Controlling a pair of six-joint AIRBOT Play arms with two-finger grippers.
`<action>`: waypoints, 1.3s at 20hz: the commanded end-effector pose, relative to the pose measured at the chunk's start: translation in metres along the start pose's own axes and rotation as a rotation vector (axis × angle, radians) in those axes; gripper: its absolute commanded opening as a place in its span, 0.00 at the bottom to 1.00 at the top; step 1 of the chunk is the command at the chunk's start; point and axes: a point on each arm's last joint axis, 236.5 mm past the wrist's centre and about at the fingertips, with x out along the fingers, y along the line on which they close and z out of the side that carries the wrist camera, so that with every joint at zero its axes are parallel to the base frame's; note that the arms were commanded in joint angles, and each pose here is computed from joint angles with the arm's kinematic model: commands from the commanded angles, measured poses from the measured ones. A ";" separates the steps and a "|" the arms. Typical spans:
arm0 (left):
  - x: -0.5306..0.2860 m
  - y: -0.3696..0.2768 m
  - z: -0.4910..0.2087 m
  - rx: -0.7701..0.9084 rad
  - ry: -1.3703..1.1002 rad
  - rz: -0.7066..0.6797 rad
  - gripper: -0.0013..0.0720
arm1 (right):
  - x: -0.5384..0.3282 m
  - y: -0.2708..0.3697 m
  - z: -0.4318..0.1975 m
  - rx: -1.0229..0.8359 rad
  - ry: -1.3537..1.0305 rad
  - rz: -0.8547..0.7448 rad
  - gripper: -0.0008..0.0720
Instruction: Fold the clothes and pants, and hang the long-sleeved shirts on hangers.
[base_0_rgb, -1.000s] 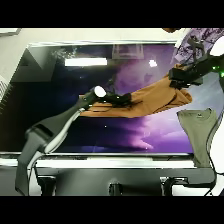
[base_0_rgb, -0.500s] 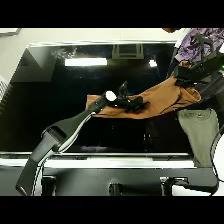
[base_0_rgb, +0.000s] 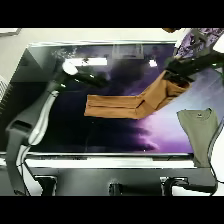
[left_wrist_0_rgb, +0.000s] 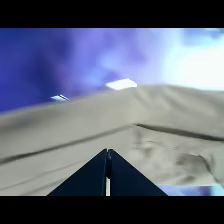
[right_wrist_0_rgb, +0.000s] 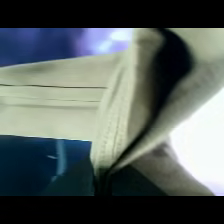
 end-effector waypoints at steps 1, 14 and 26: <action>-0.099 0.059 0.031 0.031 -0.079 0.215 0.04 | 0.023 0.057 -0.007 0.005 -0.001 0.094 0.05; -0.232 0.126 0.041 -0.103 -0.166 0.333 0.04 | 0.169 0.181 -0.088 -0.003 0.199 0.221 0.05; -0.225 0.133 0.037 -0.120 -0.147 0.336 0.04 | 0.200 0.209 -0.092 0.072 0.234 0.354 0.05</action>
